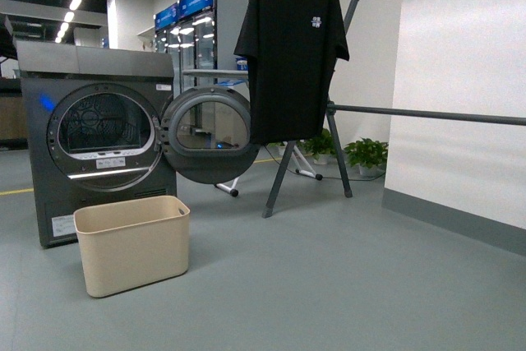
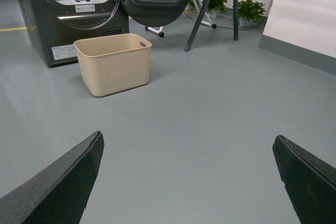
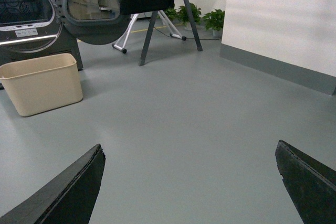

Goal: Move hamper under clothes hanger

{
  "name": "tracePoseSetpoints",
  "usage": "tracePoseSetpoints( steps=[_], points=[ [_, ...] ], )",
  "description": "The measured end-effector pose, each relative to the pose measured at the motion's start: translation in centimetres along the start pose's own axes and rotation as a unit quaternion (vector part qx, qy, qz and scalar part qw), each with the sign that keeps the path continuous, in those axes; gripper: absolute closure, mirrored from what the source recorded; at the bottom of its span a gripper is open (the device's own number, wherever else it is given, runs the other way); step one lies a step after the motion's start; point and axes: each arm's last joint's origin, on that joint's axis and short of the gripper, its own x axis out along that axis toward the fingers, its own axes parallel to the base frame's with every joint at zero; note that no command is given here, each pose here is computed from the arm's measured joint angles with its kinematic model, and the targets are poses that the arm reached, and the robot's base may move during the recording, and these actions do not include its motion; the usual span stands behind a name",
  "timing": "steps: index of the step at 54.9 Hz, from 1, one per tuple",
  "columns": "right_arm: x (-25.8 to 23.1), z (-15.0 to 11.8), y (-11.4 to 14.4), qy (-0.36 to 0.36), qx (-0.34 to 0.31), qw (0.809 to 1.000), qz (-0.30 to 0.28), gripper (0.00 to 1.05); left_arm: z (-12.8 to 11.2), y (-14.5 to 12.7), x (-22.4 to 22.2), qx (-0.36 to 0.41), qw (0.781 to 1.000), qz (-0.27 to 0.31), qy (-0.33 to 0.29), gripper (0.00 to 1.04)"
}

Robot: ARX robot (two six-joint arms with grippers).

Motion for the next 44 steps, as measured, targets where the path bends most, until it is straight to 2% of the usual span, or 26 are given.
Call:
tracePoseSetpoints(
  steps=[44],
  points=[
    [-0.01, 0.01, 0.0, -0.001, 0.0, 1.0, 0.0, 0.08, 0.0, 0.0, 0.0, 0.0, 1.0, 0.0, 0.0, 0.07]
  ],
)
